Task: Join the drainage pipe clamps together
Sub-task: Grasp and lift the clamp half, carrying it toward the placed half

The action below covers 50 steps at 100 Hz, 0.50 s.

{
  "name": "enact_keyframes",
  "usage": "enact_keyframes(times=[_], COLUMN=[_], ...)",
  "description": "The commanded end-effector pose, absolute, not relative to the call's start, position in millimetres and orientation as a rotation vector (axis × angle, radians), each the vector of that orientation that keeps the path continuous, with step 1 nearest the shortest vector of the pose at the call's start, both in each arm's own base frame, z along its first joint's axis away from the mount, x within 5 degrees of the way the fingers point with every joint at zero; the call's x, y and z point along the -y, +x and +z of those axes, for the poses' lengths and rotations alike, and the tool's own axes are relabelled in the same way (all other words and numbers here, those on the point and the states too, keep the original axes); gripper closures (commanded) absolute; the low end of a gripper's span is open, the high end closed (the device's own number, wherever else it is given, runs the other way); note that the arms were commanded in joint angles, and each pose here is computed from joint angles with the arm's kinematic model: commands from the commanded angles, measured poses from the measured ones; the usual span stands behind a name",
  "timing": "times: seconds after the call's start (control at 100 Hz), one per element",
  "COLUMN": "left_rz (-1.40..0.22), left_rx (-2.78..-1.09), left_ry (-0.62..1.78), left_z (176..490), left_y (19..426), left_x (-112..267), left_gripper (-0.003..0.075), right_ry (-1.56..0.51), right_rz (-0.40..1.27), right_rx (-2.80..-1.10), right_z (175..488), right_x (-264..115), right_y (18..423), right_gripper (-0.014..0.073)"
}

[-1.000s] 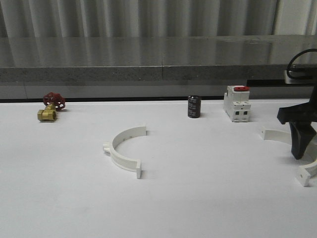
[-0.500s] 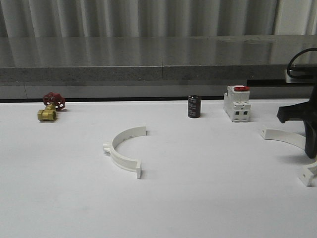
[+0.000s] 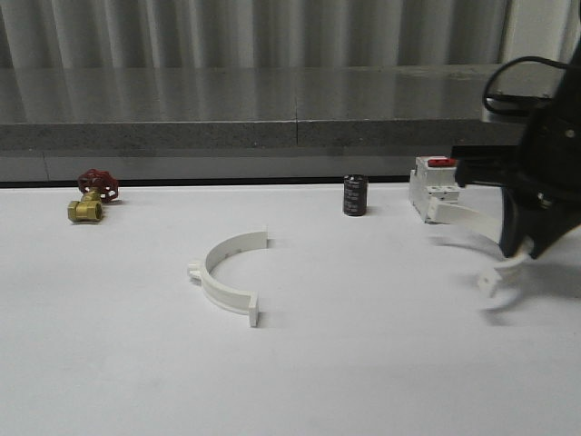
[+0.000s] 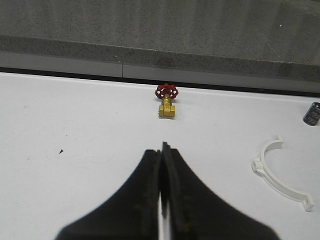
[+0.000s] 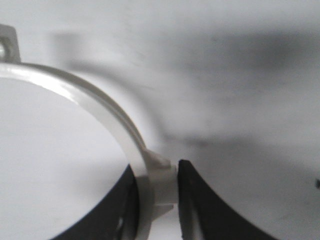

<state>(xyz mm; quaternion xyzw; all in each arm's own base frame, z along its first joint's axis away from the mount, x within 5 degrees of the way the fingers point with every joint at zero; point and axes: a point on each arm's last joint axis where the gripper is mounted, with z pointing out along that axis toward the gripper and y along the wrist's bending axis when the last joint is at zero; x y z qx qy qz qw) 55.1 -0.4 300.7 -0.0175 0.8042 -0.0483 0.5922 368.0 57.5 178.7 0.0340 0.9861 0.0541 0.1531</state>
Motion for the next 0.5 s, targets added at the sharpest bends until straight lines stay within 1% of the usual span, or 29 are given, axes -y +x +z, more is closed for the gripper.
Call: enact_keyframes(times=[0.0,0.11,0.24,0.34,0.49], left_rz=[-0.127,-0.127,-0.127,-0.127,-0.127], left_rx=[-1.781,-1.781,-1.781,-1.781,-1.781], left_ry=[-0.034,-0.034,-0.034,-0.034,-0.034], left_z=[314.5,314.5,314.5,314.5,314.5], left_y=[56.5,56.5,56.5,56.5,56.5], left_x=[1.3,1.3,1.3,1.3,1.3], left_gripper=[0.0741,0.0741,0.0741,0.0741,0.0741], right_ry=[0.094,0.088,0.109,0.144,0.117], right_rz=[0.226,0.261,0.241,0.196,0.138], right_rx=[-2.712,-2.697,-2.659,-2.650,-2.689], right_z=[219.3,231.0,239.6,236.0,221.4], right_x=[-80.8,-114.9,-144.7,-162.2,-186.4], right_y=[371.8,368.9,364.4,361.2,358.3], right_gripper=[0.0536,0.0536,0.0536,0.0536,0.0536])
